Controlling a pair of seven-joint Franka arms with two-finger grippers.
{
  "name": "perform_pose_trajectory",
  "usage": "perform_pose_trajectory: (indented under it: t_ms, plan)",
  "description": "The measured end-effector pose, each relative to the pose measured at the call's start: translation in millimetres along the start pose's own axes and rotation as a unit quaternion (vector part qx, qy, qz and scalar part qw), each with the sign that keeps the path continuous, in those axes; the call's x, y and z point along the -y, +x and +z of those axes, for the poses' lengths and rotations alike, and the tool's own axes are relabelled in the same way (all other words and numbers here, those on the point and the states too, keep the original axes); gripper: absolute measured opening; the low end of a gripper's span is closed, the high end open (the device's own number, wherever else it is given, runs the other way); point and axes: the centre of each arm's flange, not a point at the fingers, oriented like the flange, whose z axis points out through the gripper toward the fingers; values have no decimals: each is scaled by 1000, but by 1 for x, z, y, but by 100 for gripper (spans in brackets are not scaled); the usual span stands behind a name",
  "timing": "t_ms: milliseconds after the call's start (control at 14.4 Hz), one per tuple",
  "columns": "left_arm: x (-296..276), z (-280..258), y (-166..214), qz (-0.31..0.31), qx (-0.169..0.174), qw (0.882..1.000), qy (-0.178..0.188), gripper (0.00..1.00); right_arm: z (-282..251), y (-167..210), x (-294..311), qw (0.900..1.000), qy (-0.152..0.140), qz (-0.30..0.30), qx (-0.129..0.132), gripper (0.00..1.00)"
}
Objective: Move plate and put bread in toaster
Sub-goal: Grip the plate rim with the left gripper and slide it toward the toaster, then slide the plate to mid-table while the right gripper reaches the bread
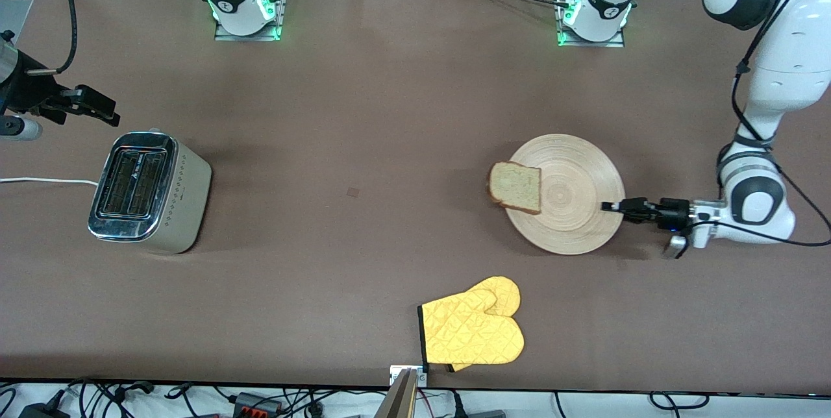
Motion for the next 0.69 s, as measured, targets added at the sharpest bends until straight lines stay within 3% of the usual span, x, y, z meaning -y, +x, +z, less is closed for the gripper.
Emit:
perform_pose_trajectory:
  t_ms: [486,694]
  plan:
    - [-48,166,24,-13,-63,998,0,8,25,10,16,1000,-1,-14,23,100]
    - [-66,220,22,-9,-65,998,24,8,42,16,41,999,-1,-35,37,100]
